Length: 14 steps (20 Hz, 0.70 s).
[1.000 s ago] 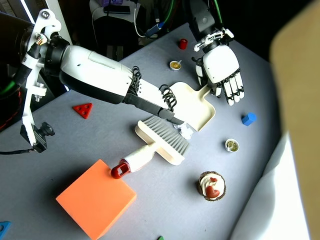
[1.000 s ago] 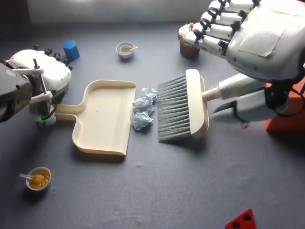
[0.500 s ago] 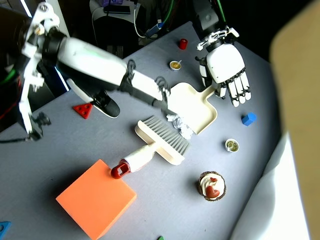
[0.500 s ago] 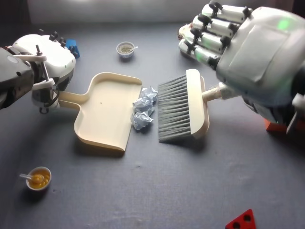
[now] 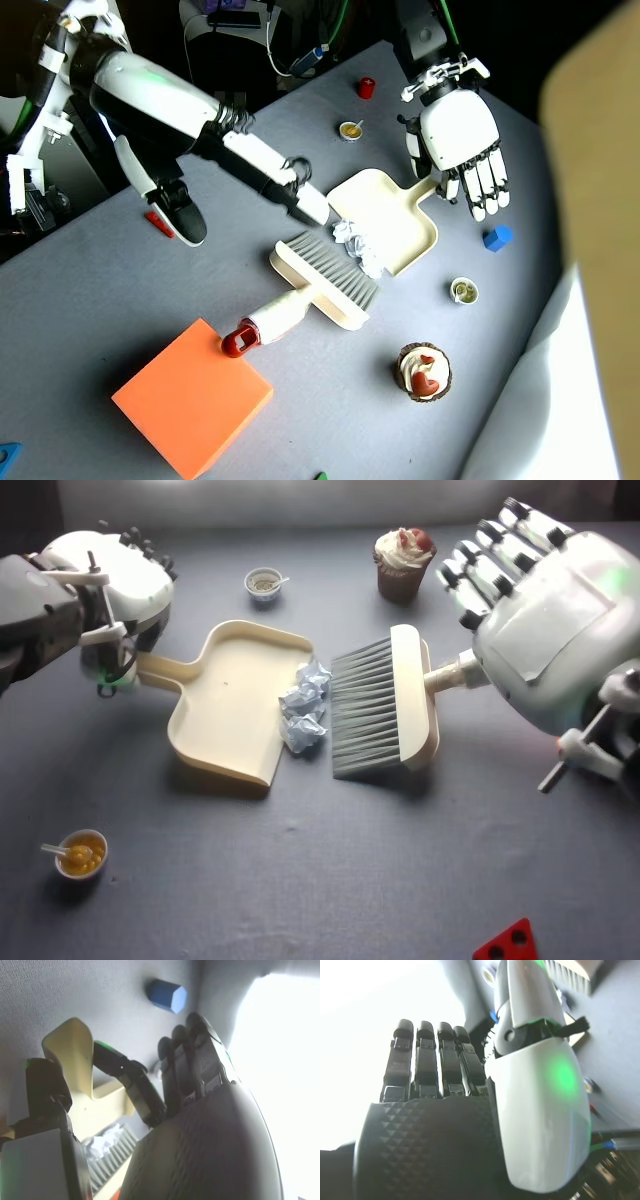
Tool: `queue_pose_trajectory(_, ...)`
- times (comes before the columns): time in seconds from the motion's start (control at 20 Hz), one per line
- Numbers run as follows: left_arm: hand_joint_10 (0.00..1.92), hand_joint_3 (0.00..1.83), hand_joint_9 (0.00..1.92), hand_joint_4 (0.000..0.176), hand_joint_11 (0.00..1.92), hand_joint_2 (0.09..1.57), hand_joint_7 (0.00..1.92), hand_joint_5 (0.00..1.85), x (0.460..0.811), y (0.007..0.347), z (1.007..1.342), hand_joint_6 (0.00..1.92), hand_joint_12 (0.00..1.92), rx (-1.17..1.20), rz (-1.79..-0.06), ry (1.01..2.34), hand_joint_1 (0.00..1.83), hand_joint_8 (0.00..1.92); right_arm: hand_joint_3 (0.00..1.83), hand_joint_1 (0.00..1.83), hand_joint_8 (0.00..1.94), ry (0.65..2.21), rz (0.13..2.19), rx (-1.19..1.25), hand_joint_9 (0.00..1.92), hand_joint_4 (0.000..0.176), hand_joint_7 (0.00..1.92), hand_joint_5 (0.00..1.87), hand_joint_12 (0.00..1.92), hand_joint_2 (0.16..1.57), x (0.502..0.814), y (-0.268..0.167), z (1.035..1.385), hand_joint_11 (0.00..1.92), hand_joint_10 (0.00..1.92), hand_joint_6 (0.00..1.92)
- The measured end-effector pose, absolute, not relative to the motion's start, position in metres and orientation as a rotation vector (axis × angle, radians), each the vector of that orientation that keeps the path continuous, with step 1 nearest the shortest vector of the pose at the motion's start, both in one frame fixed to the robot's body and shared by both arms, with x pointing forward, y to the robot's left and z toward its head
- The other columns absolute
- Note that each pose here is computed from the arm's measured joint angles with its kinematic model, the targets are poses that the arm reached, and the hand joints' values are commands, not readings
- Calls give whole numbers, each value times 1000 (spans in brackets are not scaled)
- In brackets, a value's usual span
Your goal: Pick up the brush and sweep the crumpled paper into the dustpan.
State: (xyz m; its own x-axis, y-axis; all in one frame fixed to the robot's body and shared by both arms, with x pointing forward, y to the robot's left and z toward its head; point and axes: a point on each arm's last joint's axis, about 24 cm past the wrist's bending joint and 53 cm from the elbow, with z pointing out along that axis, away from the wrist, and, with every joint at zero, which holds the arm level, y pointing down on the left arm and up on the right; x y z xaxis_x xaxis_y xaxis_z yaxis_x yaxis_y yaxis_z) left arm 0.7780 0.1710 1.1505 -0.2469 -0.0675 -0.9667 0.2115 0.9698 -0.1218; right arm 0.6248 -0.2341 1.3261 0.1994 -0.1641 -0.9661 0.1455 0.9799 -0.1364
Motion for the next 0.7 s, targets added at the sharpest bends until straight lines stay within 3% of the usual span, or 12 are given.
queue_pose_trajectory(0.45, 5, 0, 255, 0, 142, 1074, 319, 1079, 789, 155, 1148, 813, 212, 116, -316, 1807, 1141, 4, 0, 1253, 0, 1305, -241, 160, 170, 0, 131, 99, 28, 990, 636, -228, 1303, 160, 0, 0)
queue_pose_trajectory(0.7, 2, 0, 272, 0, 114, 1069, 329, 1091, 794, 163, 1148, 792, 302, 113, -303, 1808, 1146, 1, 0, 1250, 0, 1267, -298, 221, 162, 0, 118, 101, 35, 941, 668, -247, 1296, 177, 2, 6)
